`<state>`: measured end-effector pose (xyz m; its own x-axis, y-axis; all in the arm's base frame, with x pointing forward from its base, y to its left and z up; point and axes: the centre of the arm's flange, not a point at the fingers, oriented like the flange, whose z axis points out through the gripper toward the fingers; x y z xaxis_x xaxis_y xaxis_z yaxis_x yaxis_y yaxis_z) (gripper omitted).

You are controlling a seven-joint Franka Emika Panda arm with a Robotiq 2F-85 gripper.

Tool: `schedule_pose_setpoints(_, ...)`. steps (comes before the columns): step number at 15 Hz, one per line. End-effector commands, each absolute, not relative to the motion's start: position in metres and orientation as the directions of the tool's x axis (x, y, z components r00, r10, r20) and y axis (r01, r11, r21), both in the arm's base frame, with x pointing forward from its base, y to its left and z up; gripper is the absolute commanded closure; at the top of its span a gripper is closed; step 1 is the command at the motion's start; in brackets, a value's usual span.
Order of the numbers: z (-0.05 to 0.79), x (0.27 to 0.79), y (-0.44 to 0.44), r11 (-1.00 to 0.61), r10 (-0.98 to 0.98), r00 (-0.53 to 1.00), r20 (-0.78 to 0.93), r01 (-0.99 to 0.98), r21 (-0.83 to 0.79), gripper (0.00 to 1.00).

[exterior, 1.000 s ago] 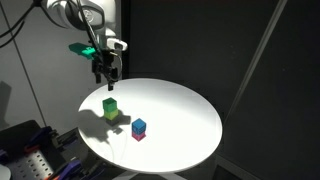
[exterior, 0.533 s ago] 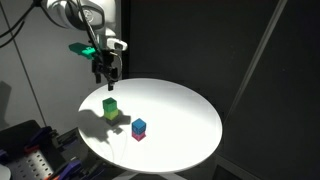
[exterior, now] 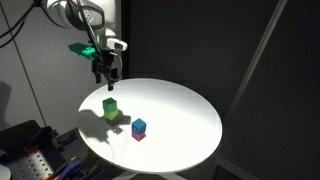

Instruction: Pick up the blue block and put it on the pink block

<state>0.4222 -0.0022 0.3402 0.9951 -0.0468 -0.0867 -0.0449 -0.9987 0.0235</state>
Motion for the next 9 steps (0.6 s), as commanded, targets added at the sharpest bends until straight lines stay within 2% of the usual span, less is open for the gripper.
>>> schedule_pose_setpoints(1,0.344,0.421,-0.002,-0.999,-0.047,0.996,-0.072,-0.046,0.024,0.0)
schedule_pose_setpoints(9,0.359,0.42,0.0,-0.999,-0.049,0.998,-0.029,-0.048,0.018,0.0)
